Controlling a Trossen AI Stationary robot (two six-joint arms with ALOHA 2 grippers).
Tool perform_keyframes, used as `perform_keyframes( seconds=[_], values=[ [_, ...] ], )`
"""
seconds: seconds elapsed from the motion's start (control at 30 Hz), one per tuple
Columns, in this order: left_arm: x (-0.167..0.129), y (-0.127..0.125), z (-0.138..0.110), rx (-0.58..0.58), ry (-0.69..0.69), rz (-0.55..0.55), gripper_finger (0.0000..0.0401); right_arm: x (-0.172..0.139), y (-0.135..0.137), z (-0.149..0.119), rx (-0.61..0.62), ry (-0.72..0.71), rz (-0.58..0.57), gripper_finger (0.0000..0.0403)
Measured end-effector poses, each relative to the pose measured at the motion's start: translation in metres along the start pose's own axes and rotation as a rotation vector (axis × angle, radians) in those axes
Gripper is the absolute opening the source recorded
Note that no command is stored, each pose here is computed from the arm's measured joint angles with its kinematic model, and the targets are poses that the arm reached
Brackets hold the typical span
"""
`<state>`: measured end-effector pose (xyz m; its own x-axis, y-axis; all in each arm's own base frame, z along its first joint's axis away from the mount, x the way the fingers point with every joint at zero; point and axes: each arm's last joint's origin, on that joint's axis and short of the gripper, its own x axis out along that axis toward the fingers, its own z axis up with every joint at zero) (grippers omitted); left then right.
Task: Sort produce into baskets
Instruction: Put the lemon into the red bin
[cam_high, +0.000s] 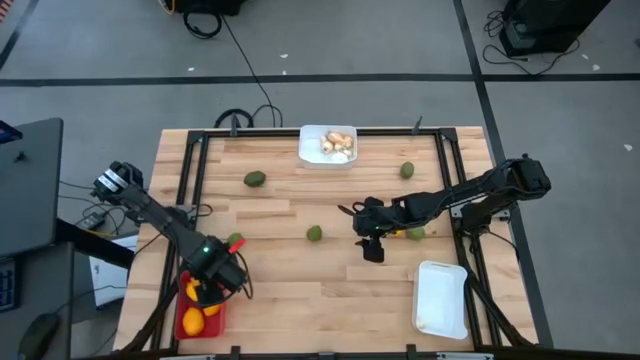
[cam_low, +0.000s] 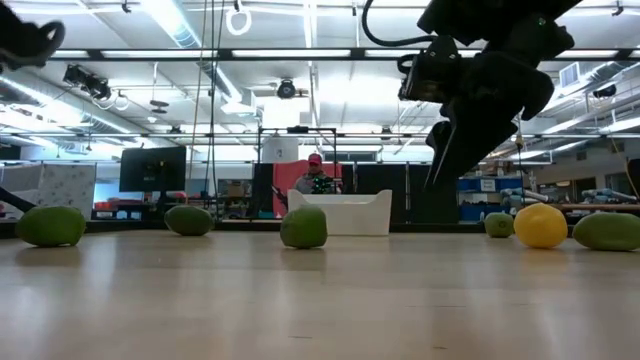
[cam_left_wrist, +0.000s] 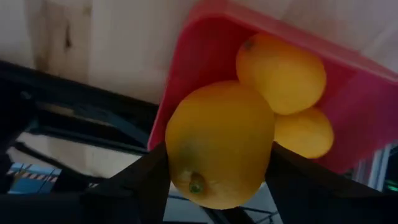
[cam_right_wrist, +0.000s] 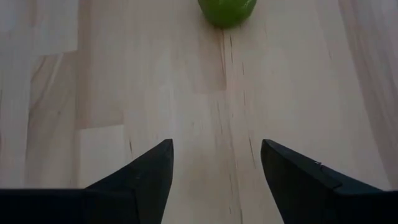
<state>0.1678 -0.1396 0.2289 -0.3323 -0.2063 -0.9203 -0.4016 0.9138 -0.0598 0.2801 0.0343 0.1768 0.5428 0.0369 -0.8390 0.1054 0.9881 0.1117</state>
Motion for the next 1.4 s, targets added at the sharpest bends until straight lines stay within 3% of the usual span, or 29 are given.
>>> perform_keyframes(
  seconds=[0.2,0.43,0.67,0.8,0.97,1.27,1.4],
  values=[
    [0.018,0.004,0.004,-0.029,0.019,-0.009,0.0293,0.000,-0.008,0.001,0.010,0.000,-0.018,0.0252],
    [0.008,0.004,0.000,-0.013,0.040,0.006,0.0349,-0.009,-0.022,-0.002,0.032,0.131,-0.101,0.0252],
    [-0.023,-0.008,0.004,0.076,-0.258,0.049,0.0355,-0.024,-0.033,-0.008,0.050,0.324,-0.210,0.0252],
    [-0.042,-0.013,0.007,0.119,-0.485,0.109,0.0355,-0.029,-0.036,-0.019,0.047,0.459,-0.219,0.0253],
    [-0.048,-0.021,0.020,0.186,-0.662,0.085,0.0355,-0.036,-0.036,-0.029,0.012,0.602,-0.175,0.0274],
    [-0.046,-0.014,0.060,0.172,-0.940,0.112,0.0356,-0.034,-0.037,-0.031,-0.005,0.595,-0.184,0.0344],
    [-0.043,-0.007,0.073,0.115,-1.020,0.139,0.0356,-0.028,-0.041,-0.037,0.148,0.577,-0.219,0.0364]
  ],
)
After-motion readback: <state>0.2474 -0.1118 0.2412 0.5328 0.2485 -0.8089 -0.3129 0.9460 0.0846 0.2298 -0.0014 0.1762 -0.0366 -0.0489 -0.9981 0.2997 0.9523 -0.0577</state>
